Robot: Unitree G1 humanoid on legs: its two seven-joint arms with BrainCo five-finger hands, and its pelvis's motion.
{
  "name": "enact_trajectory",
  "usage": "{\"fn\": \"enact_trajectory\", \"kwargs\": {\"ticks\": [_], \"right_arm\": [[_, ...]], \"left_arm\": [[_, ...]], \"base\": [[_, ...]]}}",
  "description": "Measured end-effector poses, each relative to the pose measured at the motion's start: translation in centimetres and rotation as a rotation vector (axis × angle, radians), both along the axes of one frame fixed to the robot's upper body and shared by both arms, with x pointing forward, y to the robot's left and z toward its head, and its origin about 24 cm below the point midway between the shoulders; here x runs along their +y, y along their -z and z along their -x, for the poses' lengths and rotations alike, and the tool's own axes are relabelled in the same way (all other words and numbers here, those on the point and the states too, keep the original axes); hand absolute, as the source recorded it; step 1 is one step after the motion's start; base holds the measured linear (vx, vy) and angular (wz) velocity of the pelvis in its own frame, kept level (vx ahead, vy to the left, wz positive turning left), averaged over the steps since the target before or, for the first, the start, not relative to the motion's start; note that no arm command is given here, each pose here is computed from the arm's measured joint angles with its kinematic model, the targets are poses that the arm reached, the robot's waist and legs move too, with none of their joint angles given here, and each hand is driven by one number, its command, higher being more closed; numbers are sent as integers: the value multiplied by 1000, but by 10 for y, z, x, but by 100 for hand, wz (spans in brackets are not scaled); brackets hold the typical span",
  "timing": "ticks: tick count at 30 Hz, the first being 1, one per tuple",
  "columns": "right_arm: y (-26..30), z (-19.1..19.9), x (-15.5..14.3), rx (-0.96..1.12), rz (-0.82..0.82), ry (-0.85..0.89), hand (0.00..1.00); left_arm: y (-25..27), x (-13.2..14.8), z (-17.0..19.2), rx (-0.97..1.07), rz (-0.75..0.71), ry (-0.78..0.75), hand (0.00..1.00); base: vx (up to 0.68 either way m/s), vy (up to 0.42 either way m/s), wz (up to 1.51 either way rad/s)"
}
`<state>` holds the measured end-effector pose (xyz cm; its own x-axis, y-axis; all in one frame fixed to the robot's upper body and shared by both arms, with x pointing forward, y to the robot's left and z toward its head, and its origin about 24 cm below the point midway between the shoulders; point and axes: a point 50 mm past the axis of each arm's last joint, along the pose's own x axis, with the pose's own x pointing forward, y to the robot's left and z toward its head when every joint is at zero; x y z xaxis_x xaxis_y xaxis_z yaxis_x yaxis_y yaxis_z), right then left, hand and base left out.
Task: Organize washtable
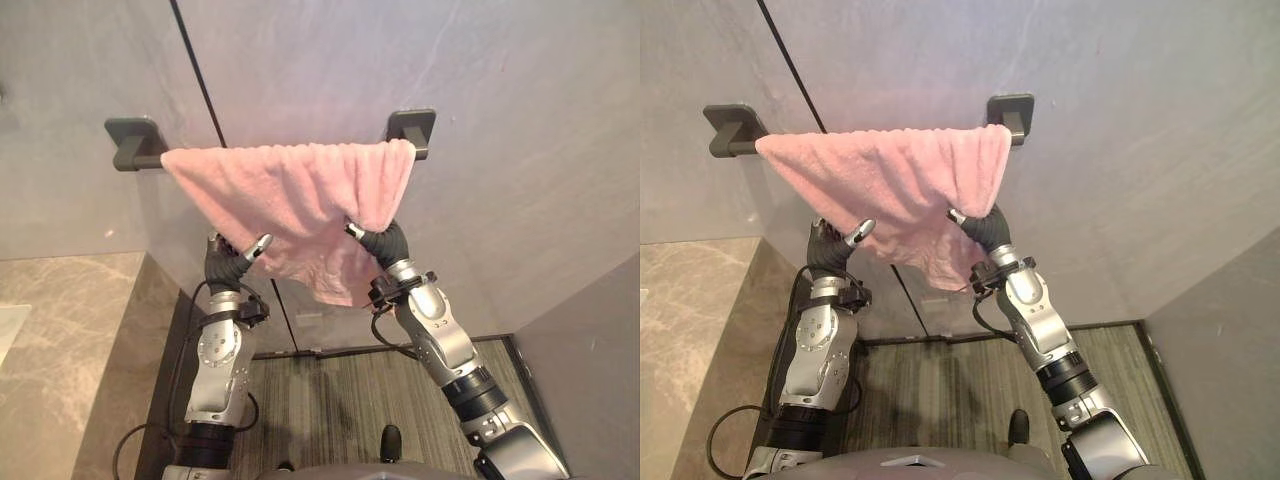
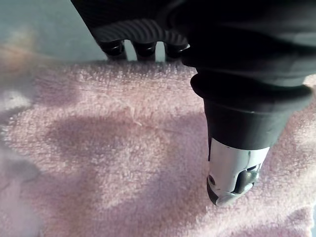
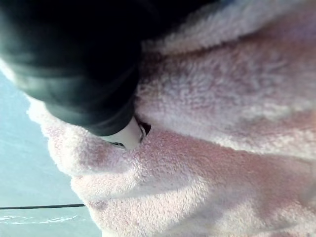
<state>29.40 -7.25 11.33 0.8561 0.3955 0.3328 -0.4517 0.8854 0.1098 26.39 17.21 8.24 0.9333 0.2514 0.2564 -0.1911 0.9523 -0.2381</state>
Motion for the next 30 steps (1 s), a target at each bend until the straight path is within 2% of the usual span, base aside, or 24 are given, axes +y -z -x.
{"fn": "enact_trajectory", "kwargs": {"ticks": [8,30], "right_arm": [[-4,9,1,-6,-55,-18,100],[7,15,2,20,-56,-2,100]], "left_arm": [[-7,17,-5,-18,26,-111,100],[-9,20,7,-41,-79,-89,100]], "base": [[-1,5,-7],[2,1,0]]}}
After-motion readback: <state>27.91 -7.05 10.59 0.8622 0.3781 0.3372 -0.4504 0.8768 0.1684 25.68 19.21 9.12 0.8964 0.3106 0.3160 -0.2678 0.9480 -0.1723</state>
